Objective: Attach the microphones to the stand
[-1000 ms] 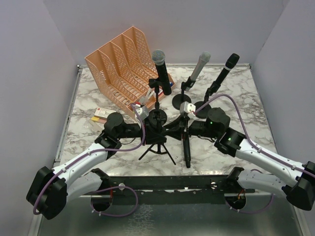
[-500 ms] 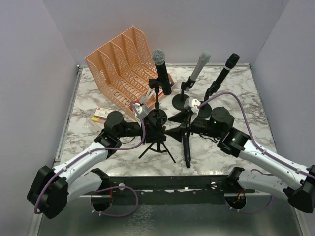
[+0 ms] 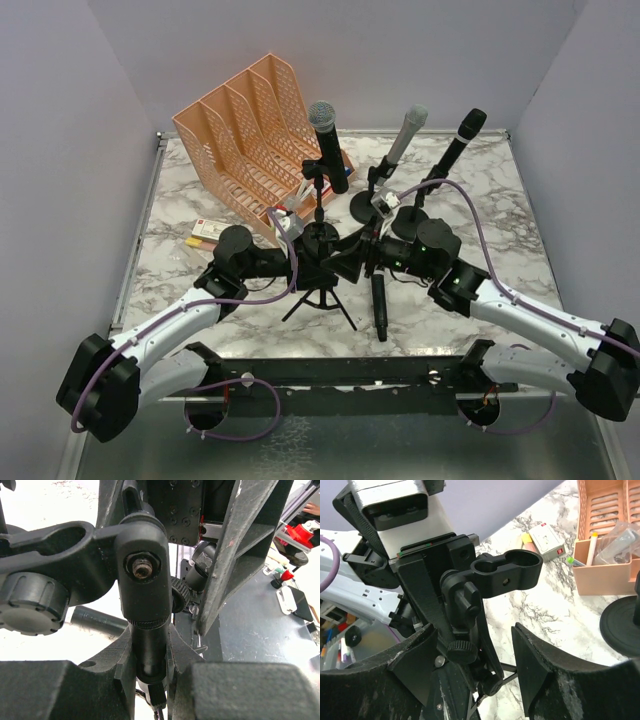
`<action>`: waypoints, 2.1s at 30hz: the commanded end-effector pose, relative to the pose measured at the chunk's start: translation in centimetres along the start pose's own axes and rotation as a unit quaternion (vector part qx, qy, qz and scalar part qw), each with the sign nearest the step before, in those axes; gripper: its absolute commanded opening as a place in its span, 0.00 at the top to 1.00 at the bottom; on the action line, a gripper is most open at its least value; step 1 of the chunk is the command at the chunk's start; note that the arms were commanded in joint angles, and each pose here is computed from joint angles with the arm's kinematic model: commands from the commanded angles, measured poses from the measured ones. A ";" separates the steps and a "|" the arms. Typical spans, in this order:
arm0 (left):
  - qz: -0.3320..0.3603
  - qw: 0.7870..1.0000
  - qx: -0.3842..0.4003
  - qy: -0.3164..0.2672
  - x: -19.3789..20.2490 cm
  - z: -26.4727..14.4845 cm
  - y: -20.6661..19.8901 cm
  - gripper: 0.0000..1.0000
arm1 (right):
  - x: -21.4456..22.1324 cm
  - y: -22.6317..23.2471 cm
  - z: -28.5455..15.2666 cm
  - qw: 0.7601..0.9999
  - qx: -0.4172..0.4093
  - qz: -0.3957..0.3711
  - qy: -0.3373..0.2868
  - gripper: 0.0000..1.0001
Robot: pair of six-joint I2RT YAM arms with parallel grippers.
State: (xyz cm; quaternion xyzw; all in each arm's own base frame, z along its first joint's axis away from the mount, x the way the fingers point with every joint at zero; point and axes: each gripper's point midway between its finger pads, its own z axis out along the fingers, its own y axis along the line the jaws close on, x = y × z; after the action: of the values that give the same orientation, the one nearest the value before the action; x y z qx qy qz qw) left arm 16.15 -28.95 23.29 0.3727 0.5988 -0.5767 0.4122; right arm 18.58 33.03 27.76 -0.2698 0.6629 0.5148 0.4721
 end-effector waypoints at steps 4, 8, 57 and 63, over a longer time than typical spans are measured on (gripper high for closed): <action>0.031 0.999 -0.003 -0.019 -1.5 0.2 0.1 1.00 | -2.2 0.3 1.3 0.999 -0.010 0.021 -0.040 0.41; 0.029 0.999 -0.007 -0.016 -1.1 0.1 0.4 1.00 | -2.3 0.2 2.0 0.998 -0.017 0.026 -0.046 0.49; 0.058 0.991 -0.123 0.012 1.5 -2.6 2.8 0.47 | -15.1 1.2 2.3 0.977 0.039 -0.086 -0.193 0.84; 0.116 0.981 -0.154 -0.028 -1.7 -3.1 2.9 0.28 | -11.8 1.8 3.2 0.986 -0.012 -0.039 -0.165 0.85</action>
State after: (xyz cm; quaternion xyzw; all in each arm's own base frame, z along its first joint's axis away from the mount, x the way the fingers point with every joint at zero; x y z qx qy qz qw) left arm 18.11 -26.05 22.13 0.3646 0.6310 -0.4643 0.5033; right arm 24.52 34.68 37.50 -0.2119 0.5972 0.4900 0.5985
